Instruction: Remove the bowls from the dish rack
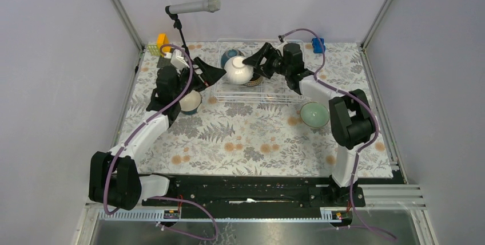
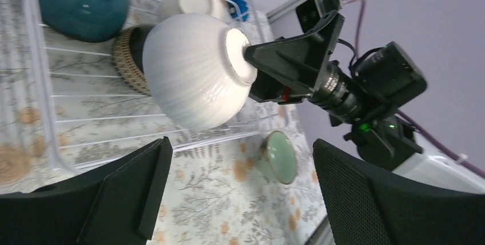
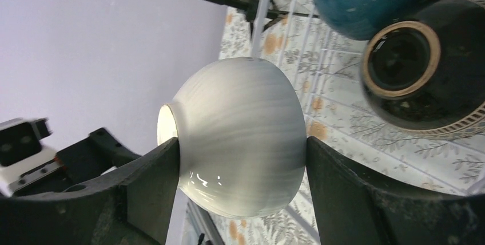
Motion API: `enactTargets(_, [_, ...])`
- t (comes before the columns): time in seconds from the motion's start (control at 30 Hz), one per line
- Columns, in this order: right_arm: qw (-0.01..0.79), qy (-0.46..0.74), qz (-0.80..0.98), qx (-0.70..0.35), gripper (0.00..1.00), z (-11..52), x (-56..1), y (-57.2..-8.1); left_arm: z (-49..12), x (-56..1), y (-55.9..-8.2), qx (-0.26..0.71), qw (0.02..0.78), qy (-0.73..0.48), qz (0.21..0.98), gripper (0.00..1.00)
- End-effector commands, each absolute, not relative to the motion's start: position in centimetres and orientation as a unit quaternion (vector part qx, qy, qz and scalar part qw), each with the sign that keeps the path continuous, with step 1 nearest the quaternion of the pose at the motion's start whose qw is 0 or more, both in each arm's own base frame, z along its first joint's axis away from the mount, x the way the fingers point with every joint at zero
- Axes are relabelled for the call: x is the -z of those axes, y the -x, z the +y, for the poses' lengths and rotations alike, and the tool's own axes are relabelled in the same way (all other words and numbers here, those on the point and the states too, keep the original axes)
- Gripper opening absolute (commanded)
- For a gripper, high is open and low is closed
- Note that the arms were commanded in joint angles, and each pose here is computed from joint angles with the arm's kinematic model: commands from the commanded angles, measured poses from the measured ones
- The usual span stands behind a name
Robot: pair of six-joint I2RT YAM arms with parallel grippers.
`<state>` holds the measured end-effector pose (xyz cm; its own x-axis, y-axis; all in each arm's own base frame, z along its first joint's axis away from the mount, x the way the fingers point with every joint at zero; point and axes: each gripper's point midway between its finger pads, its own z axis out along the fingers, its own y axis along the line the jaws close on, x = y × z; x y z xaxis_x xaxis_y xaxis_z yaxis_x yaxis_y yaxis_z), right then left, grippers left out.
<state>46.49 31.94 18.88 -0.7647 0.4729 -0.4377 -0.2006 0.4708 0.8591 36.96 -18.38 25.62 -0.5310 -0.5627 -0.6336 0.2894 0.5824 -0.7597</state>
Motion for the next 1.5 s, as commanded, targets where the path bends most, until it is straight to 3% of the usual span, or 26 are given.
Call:
enactTargets(0.0, [0.378,-0.017,0.700,-0.606,0.57,32.1,-30.1,-43.6,-20.1,-31.9,-35.8,0.530,0.490,0.045,0.691,0.99])
enactTargets(0.47, [0.388,0.055,0.650,-0.651,0.59,30.6,-36.5,-38.2,-22.0,-35.1,-34.2,0.624,0.469,-0.006,0.625,0.98])
enactTargets(0.97, [0.327,0.088,0.603,-0.723,0.58,31.4,-37.9,-36.1,-23.4,-40.3,-29.6,0.721,0.451,-0.092,0.518,0.74])
enactTargets(1.2, [0.319,0.066,0.597,-0.733,0.57,31.6,-37.2,-37.0,-23.9,-40.7,-29.1,0.742,0.431,-0.083,0.507,0.60])
enactTargets(1.47, [0.259,-0.013,0.579,-0.773,0.55,32.2,-34.4,-40.3,-23.9,-39.1,-30.4,0.756,0.409,-0.035,0.510,0.65])
